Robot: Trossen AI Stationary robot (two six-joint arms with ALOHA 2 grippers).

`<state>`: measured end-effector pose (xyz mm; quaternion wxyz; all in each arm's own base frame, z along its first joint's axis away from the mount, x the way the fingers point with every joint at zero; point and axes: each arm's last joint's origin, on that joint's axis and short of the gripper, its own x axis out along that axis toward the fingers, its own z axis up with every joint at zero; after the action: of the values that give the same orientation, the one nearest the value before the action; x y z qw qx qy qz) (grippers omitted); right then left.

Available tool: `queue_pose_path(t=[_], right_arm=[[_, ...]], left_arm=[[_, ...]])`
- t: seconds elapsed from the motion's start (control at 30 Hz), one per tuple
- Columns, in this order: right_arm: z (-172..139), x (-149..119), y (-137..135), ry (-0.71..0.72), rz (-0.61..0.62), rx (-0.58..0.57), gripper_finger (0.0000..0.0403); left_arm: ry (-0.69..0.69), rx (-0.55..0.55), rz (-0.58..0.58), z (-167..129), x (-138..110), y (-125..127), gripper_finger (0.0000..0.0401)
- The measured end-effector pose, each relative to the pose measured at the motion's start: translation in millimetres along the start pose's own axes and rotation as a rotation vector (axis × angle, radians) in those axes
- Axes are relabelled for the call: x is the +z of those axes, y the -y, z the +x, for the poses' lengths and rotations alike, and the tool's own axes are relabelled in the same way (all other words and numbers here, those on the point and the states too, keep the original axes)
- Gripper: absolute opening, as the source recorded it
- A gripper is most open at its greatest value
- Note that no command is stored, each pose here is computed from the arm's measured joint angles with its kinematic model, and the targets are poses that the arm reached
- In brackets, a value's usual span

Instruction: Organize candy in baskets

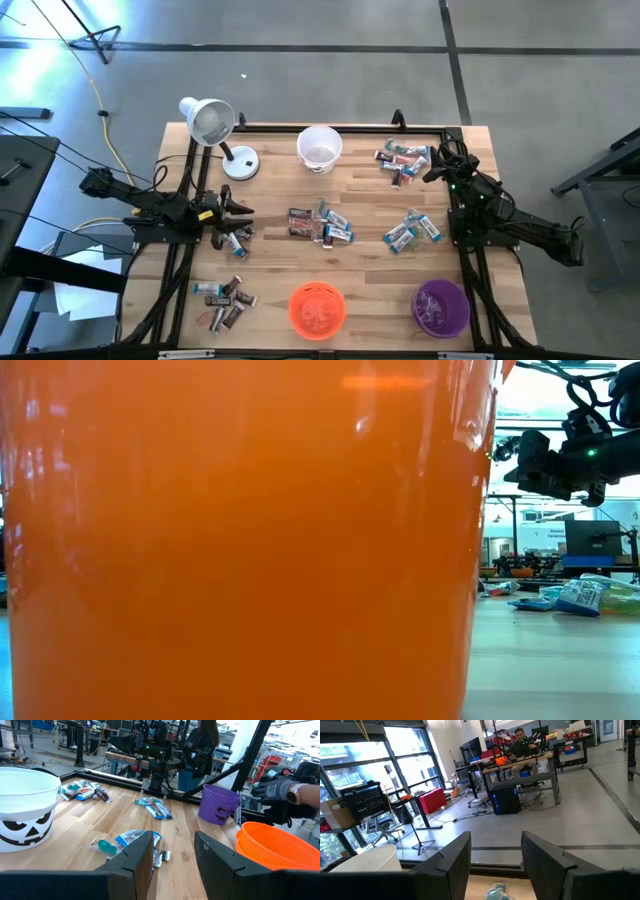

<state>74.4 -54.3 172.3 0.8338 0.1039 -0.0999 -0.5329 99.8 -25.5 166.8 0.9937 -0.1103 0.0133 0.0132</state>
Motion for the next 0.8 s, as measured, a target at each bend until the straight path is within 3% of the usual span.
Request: queue_pose_path(t=[0.8], right_arm=[[0.0, -0.1, -0.5, -0.004, 0.002, 0.017, 0.0169]], left_arm=[[0.000, 0.000, 0.000, 0.0, 0.0, 0.0, 0.0130]])
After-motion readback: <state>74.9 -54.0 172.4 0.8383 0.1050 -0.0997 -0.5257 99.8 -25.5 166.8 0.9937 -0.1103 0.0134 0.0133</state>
